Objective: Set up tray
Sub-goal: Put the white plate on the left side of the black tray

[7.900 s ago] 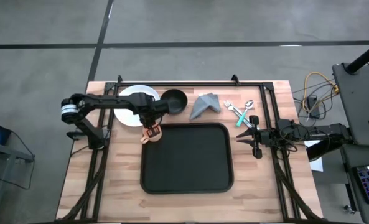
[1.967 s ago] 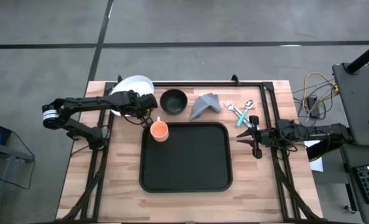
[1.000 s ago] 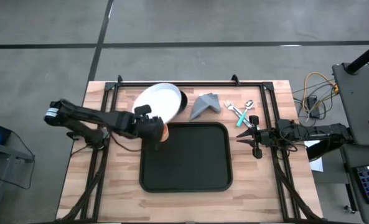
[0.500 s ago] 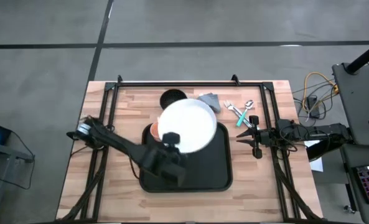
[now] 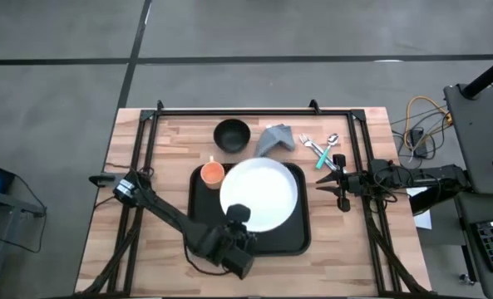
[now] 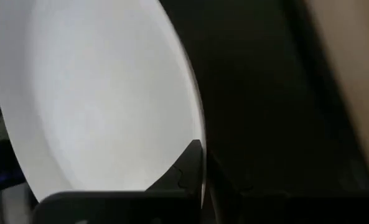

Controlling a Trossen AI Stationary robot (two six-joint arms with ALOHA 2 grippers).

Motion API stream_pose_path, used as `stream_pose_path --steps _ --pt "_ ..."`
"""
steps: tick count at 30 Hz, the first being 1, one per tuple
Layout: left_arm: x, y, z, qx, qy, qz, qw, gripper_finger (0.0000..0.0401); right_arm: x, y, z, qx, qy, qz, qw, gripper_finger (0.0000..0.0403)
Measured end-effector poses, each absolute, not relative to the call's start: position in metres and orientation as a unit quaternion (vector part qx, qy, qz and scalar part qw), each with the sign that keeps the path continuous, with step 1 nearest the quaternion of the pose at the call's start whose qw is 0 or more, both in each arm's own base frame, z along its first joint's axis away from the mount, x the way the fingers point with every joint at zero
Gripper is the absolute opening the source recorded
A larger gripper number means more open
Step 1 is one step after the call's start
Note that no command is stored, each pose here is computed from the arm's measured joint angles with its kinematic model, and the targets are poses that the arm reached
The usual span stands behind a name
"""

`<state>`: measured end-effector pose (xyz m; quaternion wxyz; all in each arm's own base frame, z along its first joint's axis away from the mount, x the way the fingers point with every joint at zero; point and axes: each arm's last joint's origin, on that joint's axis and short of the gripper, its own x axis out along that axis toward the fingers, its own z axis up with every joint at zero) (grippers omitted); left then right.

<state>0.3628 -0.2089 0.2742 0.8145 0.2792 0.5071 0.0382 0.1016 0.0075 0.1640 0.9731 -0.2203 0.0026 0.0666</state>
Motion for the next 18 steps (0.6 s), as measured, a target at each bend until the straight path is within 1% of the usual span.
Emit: stream_pose_path --steps 7,14,18 --pt "0.355 -0.226 0.254 0.28 0.509 -0.002 0.814 0.0 0.102 0.007 0.164 -0.22 0.003 0.067 0.973 0.0068" --pt "0.347 -0.22 0.226 0.258 0.541 0.027 0.8 0.0 0.102 0.008 0.164 -0.22 0.003 0.067 0.973 0.0068" --pt "0.343 -0.218 0.218 0.241 0.549 0.046 0.799 0.0 0.102 0.007 0.164 -0.22 0.002 0.067 0.973 0.0068"
